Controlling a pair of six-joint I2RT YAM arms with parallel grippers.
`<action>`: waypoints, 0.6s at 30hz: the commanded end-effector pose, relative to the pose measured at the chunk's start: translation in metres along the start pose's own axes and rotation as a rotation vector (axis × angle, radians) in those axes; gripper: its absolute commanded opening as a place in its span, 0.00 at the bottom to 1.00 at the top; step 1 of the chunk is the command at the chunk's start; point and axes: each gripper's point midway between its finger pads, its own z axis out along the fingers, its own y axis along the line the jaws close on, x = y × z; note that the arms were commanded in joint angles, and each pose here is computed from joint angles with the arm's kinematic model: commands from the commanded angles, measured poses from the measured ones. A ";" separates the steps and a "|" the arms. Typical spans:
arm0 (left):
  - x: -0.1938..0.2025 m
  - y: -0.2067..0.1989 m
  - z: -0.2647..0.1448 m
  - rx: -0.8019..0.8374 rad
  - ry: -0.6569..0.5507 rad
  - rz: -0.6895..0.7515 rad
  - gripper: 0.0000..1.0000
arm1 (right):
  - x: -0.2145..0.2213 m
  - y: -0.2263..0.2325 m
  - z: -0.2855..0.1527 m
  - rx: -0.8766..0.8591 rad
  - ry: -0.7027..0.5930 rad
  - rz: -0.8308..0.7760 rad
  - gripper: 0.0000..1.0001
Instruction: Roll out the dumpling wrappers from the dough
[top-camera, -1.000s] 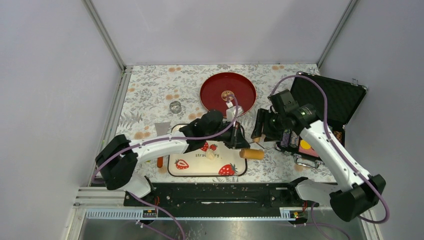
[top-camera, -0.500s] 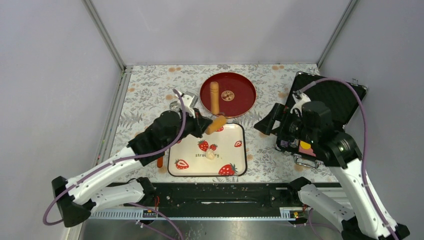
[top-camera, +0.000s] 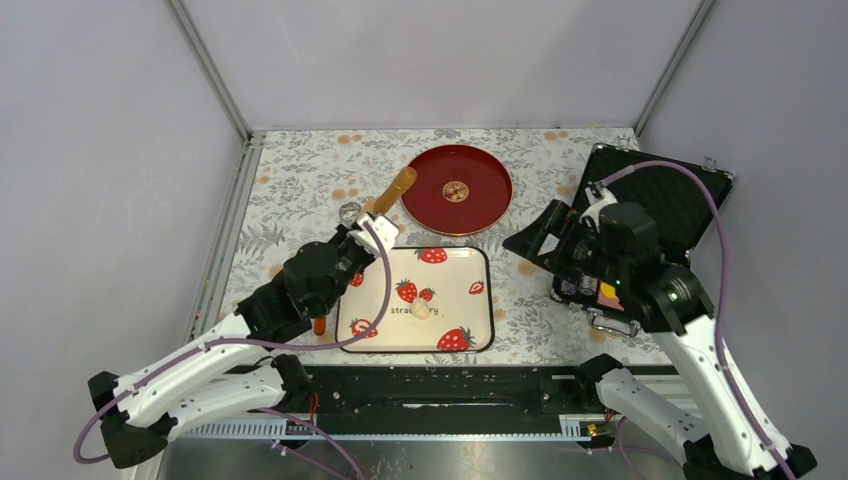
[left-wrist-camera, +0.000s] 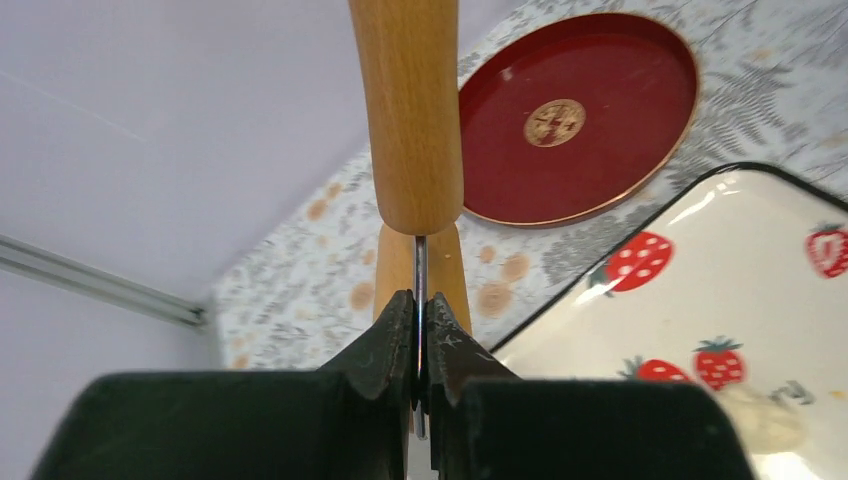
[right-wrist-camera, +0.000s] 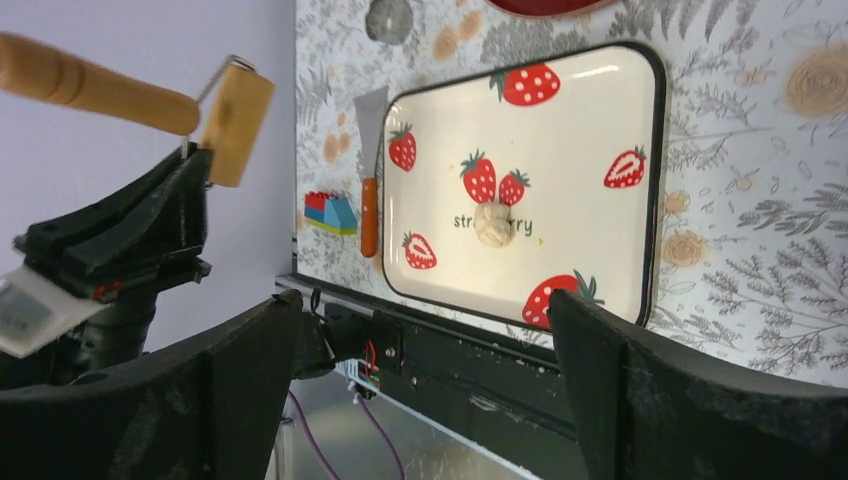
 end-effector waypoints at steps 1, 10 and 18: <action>-0.043 0.040 -0.011 -0.194 -0.125 0.255 0.00 | 0.007 0.017 0.005 -0.042 0.084 0.044 0.99; -0.069 0.034 -0.040 -0.470 -0.271 0.600 0.00 | 0.011 0.074 0.011 -0.273 0.227 0.115 1.00; -0.078 -0.012 -0.046 -0.438 -0.280 0.800 0.00 | 0.007 0.106 0.007 -0.395 0.283 0.116 0.98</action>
